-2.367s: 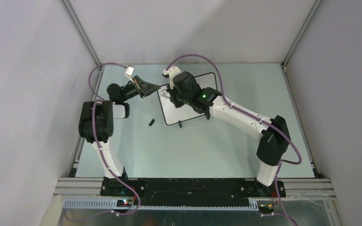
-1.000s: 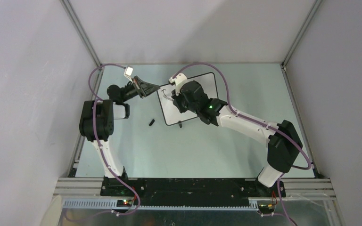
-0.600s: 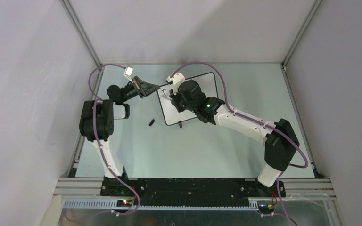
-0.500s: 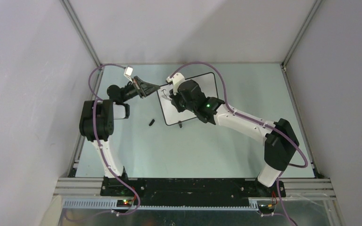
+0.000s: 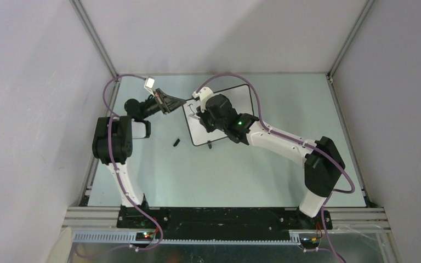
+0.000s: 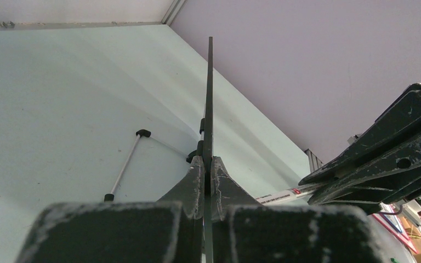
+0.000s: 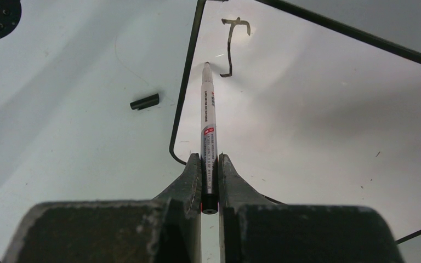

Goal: Write a sentence on the whiteboard

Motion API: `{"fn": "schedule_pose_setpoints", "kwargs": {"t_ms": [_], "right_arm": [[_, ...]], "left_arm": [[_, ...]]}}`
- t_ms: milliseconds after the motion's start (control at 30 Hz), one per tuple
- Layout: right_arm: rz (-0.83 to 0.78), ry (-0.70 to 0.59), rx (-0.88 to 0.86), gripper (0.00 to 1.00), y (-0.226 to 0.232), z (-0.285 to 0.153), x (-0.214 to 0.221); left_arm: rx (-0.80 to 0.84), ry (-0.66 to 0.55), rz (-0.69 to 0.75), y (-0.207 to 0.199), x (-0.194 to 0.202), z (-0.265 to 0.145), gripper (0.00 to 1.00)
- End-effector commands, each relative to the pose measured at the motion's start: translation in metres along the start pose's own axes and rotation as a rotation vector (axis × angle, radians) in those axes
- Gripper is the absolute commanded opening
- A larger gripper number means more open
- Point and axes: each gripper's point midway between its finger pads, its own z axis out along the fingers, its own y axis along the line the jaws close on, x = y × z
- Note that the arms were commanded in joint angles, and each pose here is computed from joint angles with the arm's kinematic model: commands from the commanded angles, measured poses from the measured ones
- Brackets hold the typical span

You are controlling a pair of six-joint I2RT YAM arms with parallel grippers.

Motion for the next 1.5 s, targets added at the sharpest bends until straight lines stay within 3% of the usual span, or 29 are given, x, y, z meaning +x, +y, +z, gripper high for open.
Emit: {"fn": "schedule_pose_setpoints", "kwargs": {"t_ms": [0,1467], "right_arm": [[-0.011,-0.040,0.004,0.00,0.002,0.000,-0.018],[-0.014,-0.024,0.073,0.00,-0.024,-0.014,-0.010]], "left_arm": [[0.036,-0.014,0.071,-0.008,-0.011,0.001,0.00],[0.041,-0.015,0.074,-0.009,-0.012,0.001,0.00]]}}
